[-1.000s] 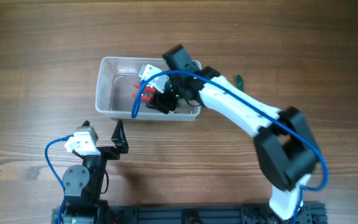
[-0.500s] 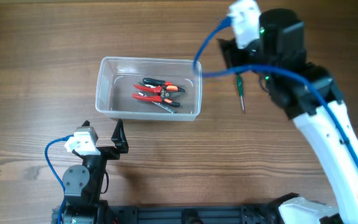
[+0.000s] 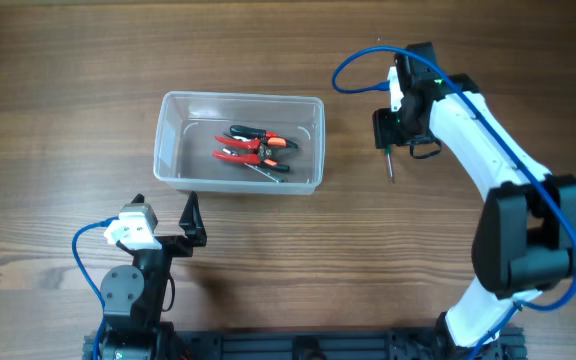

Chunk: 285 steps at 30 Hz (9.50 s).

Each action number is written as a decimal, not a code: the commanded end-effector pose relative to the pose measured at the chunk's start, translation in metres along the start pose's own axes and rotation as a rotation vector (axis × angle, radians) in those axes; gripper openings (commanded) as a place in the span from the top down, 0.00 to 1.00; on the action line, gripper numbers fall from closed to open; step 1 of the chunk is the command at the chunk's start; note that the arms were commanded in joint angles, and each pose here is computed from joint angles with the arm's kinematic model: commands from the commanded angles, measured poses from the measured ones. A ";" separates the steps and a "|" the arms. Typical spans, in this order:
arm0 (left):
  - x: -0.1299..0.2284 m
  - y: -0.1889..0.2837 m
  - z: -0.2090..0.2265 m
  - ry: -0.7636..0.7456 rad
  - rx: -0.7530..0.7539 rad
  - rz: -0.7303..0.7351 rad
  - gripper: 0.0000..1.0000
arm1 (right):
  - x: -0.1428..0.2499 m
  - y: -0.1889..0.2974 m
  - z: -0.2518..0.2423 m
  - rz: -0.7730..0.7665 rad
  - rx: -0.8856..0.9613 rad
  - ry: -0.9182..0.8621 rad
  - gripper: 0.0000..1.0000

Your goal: Pack container

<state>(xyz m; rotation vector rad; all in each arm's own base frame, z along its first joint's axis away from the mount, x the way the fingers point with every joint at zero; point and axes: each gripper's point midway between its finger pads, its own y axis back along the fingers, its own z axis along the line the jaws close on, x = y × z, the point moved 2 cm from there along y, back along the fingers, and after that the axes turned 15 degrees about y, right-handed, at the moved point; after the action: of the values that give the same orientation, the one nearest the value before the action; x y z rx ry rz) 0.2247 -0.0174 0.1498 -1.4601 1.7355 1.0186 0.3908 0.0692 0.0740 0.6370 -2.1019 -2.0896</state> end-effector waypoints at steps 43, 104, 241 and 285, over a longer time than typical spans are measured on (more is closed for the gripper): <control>0.001 0.000 0.002 0.010 -0.009 -0.001 0.00 | -0.111 0.210 0.112 -0.658 -0.304 0.537 0.96; 0.001 0.000 0.002 0.010 -0.009 -0.001 0.00 | -0.053 0.199 -0.074 -0.457 0.042 -0.219 0.00; 0.001 0.000 0.002 0.010 -0.009 -0.001 0.00 | 0.166 0.125 -0.008 -1.123 0.398 -0.112 0.00; 0.001 0.000 0.002 0.010 -0.009 -0.001 0.00 | 0.166 0.125 -0.008 -1.123 0.398 -0.112 0.00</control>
<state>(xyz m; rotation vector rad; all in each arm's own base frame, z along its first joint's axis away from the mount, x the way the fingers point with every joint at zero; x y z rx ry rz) 0.2247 -0.0174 0.1498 -1.4601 1.7355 1.0186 0.2170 -0.0015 0.1580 2.1857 -2.5298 -2.0552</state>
